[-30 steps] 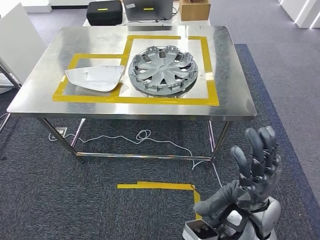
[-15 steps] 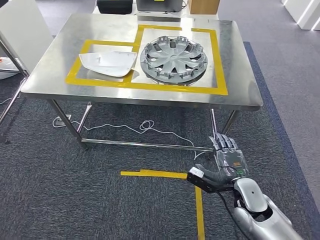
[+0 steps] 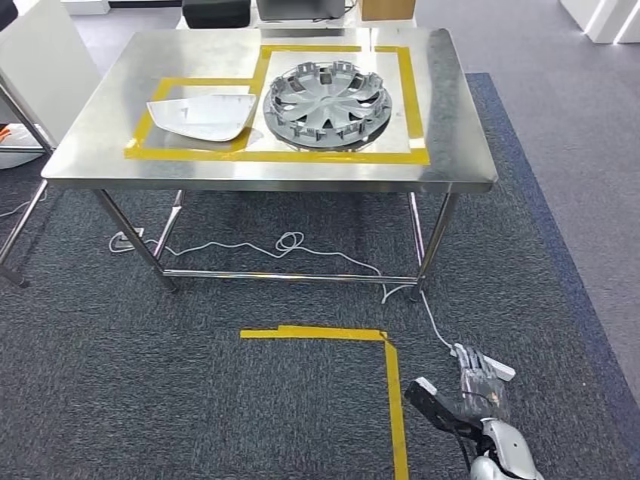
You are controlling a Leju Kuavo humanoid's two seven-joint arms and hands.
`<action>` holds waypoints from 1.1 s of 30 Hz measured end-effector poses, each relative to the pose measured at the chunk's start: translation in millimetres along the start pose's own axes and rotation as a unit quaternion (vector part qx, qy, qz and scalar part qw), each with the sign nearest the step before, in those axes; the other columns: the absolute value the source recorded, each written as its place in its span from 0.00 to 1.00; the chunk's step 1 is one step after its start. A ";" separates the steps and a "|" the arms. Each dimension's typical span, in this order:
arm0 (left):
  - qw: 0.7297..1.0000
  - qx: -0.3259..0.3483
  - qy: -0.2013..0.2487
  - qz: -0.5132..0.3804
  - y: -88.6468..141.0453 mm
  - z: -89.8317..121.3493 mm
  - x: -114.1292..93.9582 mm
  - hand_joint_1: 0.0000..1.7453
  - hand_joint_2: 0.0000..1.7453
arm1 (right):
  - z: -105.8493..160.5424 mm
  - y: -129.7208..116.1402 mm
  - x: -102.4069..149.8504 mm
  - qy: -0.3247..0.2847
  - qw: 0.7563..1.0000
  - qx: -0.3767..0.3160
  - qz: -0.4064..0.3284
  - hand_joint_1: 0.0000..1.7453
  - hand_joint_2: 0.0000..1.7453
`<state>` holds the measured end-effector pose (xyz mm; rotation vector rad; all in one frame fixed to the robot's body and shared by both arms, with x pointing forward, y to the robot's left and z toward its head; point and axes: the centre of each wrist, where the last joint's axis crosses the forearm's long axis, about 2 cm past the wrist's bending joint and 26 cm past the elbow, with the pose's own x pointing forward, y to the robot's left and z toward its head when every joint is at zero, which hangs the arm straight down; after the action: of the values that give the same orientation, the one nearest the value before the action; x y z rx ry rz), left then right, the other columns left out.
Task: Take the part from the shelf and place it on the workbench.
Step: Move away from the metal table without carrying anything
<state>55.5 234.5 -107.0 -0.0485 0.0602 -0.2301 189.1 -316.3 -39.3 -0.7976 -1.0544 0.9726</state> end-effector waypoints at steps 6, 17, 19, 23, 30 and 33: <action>1.000 0.005 -0.007 -0.017 1.4 0.4 1.9 0.00 0.00 | 39.3 50.8 -34.1 0.170 0.960 0.168 -0.146 0.00 0.00; 1.000 0.011 -0.018 -0.022 3.7 0.6 2.9 0.00 0.00 | 115.2 96.4 -57.8 0.387 0.844 0.243 -0.281 0.00 0.00; 1.000 0.010 -0.019 -0.022 3.6 0.6 3.0 0.00 0.00 | 119.5 98.6 -58.2 0.402 0.834 0.248 -0.286 0.00 0.00; 1.000 0.011 -0.020 -0.022 4.0 0.8 4.1 0.00 0.00 | 121.2 99.8 -58.0 0.411 0.820 0.251 -0.309 0.00 0.00; 1.000 0.014 -0.019 -0.021 5.8 0.2 1.5 0.00 0.00 | 125.9 103.9 -54.1 0.414 0.807 0.254 -0.337 0.00 0.00; 0.999 0.015 -0.020 -0.021 5.8 0.2 1.4 0.00 0.00 | 124.8 103.4 -54.2 0.409 0.807 0.251 -0.343 0.00 0.00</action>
<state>58.1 239.8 -107.2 -0.0241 0.0163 -0.2721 34.2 -318.4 -111.4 -0.2655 -0.2283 0.1785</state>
